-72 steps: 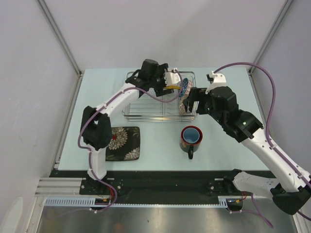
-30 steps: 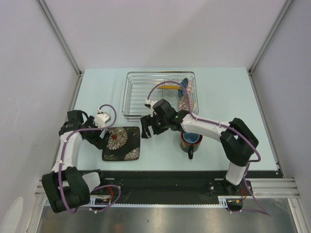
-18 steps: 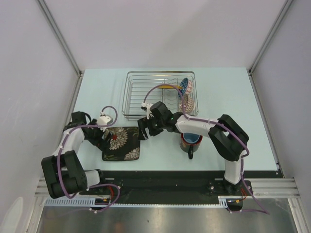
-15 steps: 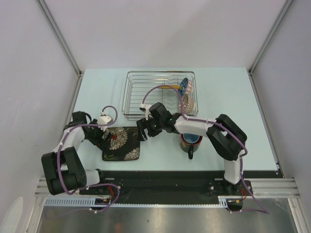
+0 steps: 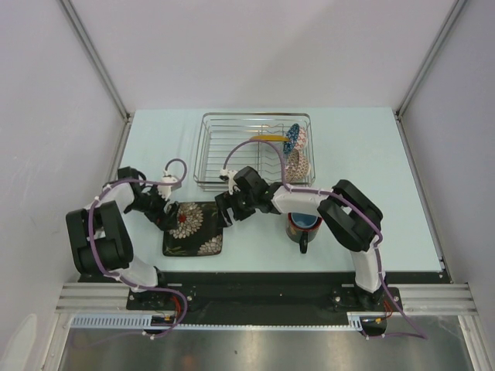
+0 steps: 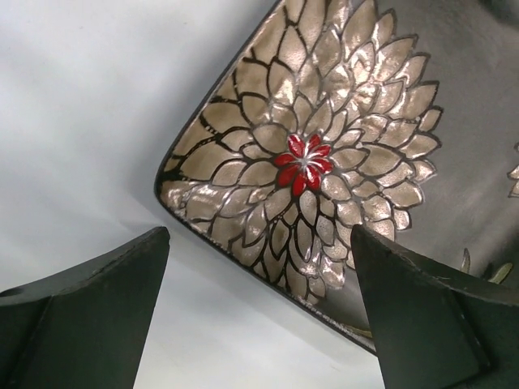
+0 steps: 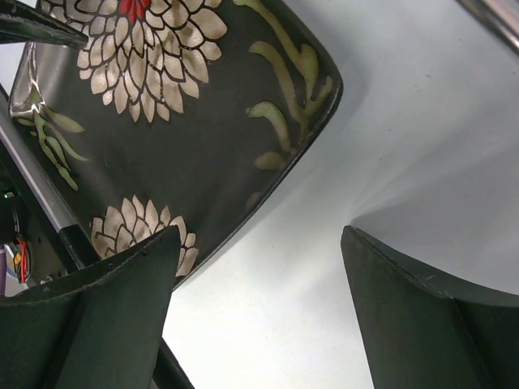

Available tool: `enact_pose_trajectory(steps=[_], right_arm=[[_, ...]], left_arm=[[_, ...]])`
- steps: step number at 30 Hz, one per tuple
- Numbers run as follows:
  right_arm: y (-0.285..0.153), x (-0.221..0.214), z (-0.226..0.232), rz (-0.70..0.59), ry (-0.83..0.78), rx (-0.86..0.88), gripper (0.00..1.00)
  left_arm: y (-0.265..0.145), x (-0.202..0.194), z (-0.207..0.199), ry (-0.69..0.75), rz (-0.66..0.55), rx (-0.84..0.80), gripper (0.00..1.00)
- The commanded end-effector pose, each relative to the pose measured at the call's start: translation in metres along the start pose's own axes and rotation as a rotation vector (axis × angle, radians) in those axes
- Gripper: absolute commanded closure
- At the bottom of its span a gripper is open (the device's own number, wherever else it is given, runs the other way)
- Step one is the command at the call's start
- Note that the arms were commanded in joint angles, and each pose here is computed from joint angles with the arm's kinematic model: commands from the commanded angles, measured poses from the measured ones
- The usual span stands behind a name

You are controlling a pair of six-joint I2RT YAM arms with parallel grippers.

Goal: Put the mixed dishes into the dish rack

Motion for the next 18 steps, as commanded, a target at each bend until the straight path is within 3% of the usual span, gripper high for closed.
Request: enact_pose_trajectory(steps=[1,15,18], right_arm=[[0.01,0.003,0.002,-0.011,-0.01,-0.002,0.15],[0.023,0.009,0.019,0.008,-0.041,0.063,0.21],[0.024,0.011,0.021,0.004,-0.04,0.072,0.28]], left_arm=[[0.012,-0.006,-0.029,0.035,0.038,-0.133,0.0],[0.022,-0.001,-0.06,0.135,0.056,-0.2,0.0],[0.022,0.006,-0.062,0.16,0.048,-0.201,0.0]])
Point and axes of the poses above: each gripper's point midway between its finger pads, its own y axis out along the fingers, its own z axis along the line the jaws close on, x = y × z, the point moved 3 cm from there along -y, back along the fingers, and after that the axes turned 3 degrees about -y, right-handed, at the moved point
